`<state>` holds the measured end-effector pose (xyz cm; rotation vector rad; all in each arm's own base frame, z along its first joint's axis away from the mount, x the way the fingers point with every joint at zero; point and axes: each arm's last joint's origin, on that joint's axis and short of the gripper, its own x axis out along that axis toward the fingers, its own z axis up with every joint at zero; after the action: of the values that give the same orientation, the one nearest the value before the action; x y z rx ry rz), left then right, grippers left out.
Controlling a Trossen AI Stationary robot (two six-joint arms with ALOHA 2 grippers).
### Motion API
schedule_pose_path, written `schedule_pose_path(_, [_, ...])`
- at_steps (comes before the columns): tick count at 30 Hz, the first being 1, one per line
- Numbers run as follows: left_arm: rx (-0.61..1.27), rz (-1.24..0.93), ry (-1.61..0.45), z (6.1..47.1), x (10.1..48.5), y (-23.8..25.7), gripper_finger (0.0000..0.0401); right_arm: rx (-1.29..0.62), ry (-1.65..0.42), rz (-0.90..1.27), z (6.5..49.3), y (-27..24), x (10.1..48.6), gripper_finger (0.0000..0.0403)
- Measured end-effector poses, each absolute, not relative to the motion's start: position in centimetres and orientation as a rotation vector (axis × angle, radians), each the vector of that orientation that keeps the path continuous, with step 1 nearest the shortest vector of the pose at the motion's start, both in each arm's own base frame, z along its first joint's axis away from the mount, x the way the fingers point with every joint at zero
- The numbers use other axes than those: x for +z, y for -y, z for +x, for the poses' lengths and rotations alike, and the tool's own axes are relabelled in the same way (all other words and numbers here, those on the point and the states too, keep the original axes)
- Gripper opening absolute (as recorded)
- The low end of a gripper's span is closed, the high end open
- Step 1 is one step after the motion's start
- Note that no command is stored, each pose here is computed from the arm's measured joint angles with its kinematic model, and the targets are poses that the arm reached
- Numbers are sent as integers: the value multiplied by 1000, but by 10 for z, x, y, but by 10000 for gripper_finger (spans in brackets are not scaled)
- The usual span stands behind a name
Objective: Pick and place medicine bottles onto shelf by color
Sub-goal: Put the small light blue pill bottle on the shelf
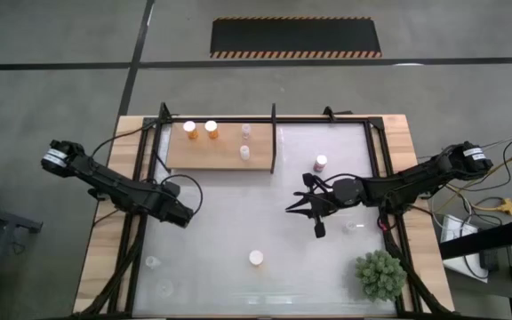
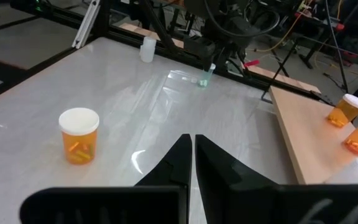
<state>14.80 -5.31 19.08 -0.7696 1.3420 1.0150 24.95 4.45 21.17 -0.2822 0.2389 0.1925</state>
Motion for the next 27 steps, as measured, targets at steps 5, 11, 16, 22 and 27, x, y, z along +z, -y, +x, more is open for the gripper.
schedule_pose_path(5, [1006,-779,-1334,150,193,54,96,192,-239,-278,249,-45,212,12])
schedule_pose_path(11, [878,-808,-1266,169,225,59,99,189,-241,-259,249,-45,212,12])
schedule_pose_path(16, [753,-705,-1133,200,268,56,99,188,-245,-250,249,-45,211,12])
schedule_pose_path(22, [633,-439,-1103,249,303,30,100,188,-247,-242,249,-44,211,12])
schedule_pose_path(27, [547,-202,-1172,283,313,-14,100,186,-256,-225,249,-44,210,12])
